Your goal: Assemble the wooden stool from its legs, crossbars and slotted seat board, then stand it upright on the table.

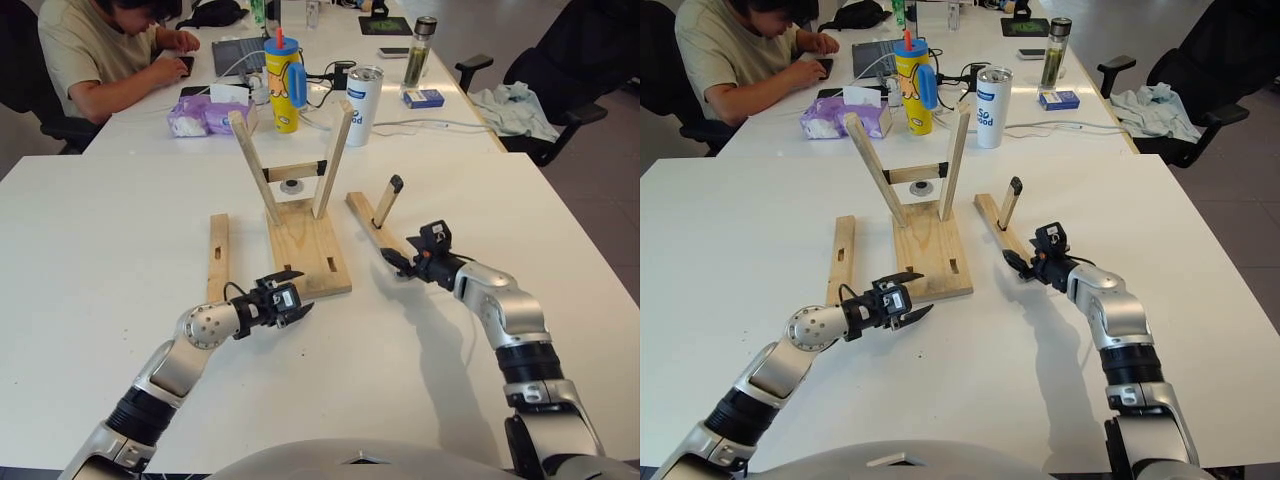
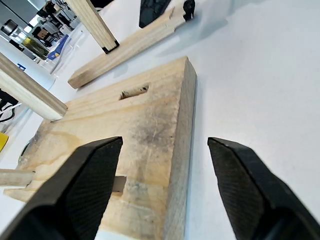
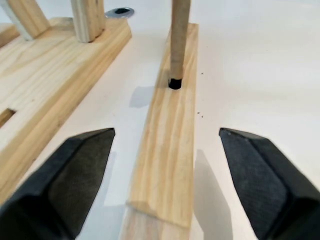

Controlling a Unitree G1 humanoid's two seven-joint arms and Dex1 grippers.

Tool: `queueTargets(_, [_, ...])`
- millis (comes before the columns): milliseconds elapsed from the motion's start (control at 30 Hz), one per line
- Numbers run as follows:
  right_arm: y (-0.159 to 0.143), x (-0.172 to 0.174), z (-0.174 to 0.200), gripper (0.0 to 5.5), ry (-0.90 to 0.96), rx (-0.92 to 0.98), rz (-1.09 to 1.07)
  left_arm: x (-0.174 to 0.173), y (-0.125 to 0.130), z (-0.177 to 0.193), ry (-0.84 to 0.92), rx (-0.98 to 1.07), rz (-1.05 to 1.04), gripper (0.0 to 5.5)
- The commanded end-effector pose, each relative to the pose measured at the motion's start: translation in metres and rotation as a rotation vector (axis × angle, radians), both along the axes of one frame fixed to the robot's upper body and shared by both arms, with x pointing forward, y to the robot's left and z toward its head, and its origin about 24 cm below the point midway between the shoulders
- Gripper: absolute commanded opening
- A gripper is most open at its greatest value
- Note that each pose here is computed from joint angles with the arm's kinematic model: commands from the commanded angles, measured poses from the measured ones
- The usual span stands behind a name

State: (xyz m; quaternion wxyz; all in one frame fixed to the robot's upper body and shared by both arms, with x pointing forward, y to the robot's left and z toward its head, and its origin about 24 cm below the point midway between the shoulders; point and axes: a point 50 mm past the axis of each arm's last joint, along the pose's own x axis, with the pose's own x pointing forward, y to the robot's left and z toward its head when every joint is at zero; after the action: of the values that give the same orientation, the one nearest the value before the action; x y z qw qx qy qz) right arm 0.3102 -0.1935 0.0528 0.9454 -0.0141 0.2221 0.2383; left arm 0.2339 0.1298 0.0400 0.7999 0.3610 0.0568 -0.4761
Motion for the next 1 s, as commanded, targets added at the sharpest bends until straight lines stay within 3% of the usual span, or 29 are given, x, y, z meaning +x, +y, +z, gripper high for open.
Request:
queueTargets(33, [0.004,0.009,-0.006,3.88,0.052,-0.026,0.01,0.008,0.003,0.0,-0.015,0.036,0.006,3.17])
queueTargets(100, [0.006,0.009,-0.011,3.88,0.095,-0.03,0.029,0.01,0.003,-0.002,0.004,0.039,-0.002,3.17])
queueTargets(467, [0.009,0.005,-0.012,2.08,0.157,-0.005,0.061,-0.011,0.019,-0.019,0.287,0.13,-0.169,3.17])
queueTargets(633, [0.008,0.005,-0.007,2.05,0.079,0.0,0.058,-0.005,0.04,-0.019,0.282,0.206,-0.145,3.17])
queueTargets(767, [0.002,0.007,0.0,2.05,0.004,0.034,-0.008,0.002,0.038,-0.012,0.243,0.173,-0.131,3.17])
queueTargets(900, [-0.004,0.013,0.022,2.05,-0.162,0.162,-0.099,0.011,0.025,0.005,0.106,0.03,-0.11,3.17])
queueTargets(1000, [-0.007,0.016,0.038,2.05,-0.271,0.226,-0.142,0.026,0.021,0.03,0.014,-0.211,0.011,3.17])
